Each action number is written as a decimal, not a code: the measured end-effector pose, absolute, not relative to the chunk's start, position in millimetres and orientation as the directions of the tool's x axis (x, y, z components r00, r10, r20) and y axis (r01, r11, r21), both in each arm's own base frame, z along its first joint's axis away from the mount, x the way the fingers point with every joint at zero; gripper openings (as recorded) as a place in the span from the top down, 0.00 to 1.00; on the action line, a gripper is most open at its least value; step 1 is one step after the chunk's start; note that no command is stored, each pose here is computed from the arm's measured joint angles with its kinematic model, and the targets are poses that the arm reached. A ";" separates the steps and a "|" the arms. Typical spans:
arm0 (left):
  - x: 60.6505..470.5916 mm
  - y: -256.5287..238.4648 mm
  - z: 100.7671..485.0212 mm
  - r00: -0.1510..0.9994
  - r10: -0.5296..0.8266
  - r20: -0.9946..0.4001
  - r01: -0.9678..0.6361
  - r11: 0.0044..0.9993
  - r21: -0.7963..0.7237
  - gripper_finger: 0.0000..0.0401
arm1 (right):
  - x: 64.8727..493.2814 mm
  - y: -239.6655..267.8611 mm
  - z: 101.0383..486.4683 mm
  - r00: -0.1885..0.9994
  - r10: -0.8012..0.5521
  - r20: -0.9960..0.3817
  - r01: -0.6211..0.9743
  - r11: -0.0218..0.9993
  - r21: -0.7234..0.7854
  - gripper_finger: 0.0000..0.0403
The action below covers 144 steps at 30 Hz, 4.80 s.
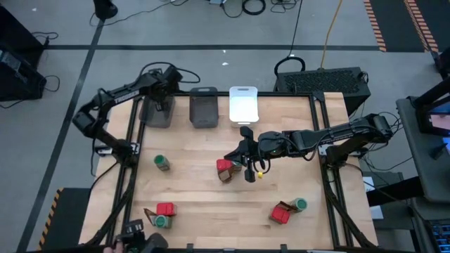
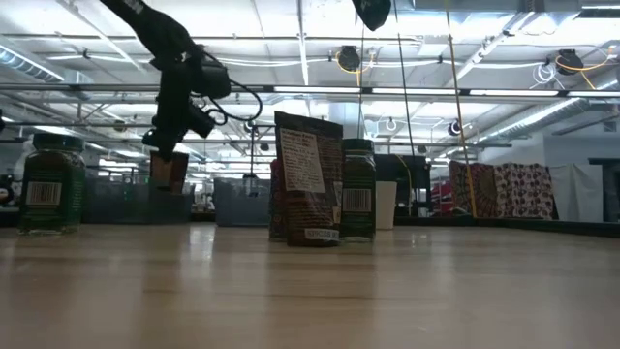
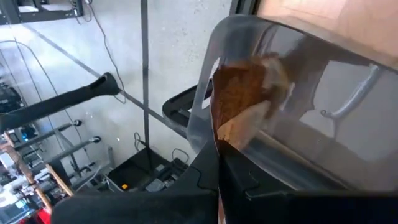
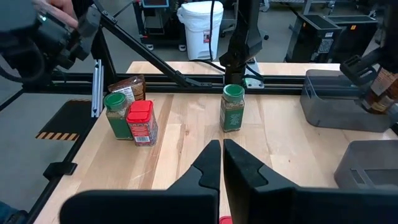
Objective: Sort spices by type
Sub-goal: Put the top left brown seasoning sachet into the left black bin, then put the middle top brown seasoning sachet into the left black bin
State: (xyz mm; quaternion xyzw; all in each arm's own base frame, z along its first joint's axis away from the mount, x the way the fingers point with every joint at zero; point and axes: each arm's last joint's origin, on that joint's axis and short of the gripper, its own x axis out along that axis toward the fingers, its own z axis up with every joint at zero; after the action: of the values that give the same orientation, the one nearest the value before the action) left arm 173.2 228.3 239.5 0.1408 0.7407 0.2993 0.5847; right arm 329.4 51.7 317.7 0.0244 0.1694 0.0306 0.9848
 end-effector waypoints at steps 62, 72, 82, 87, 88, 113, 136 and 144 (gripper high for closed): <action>212.3 16.5 351.3 0.801 0.013 -0.598 -0.135 0.978 -0.160 0.46 | 325.3 47.7 312.4 0.912 0.064 -0.404 -0.036 0.996 0.077 1.00; 240.1 -14.2 343.7 0.890 -0.070 -0.451 -0.048 0.968 -0.245 0.46 | 291.9 58.2 322.2 0.851 0.102 -0.515 -0.012 0.985 0.175 1.00; 285.8 -47.6 303.5 0.846 -0.084 -0.527 -0.101 0.944 -0.313 0.46 | 264.8 76.7 322.8 0.772 0.155 -0.617 -0.048 0.981 0.187 1.00; 301.8 -55.1 279.1 0.799 -0.080 -0.595 -0.126 0.946 -0.297 0.46 | 261.6 88.8 323.4 0.776 0.166 -0.608 0.037 0.951 0.307 1.00; 304.2 -55.5 275.3 0.793 -0.078 -0.605 -0.131 0.947 -0.294 0.46 | 261.7 90.8 324.4 0.786 0.158 -0.597 0.060 0.942 0.329 1.00; 344.4 -68.7 222.0 0.784 0.118 -0.609 -0.299 0.932 -0.204 0.46 | 248.7 99.5 313.8 0.694 0.149 -0.705 -0.098 0.989 0.113 1.00; 345.8 -77.0 199.8 0.722 0.092 -0.685 -0.329 0.917 -0.224 0.46 | 257.5 85.1 316.8 0.731 0.120 -0.672 -0.179 0.984 -0.020 1.00; 343.8 -76.0 199.0 0.705 0.112 -0.700 -0.344 0.917 -0.200 0.50 | 261.7 81.6 315.4 0.735 0.108 -0.669 -0.162 0.987 -0.019 1.00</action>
State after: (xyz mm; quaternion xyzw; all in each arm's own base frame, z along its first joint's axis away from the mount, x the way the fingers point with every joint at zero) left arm 343.8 -76.0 199.0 -0.1602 0.3631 0.1254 0.9093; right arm 261.7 81.6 315.4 -0.0382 0.3565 0.0726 0.9307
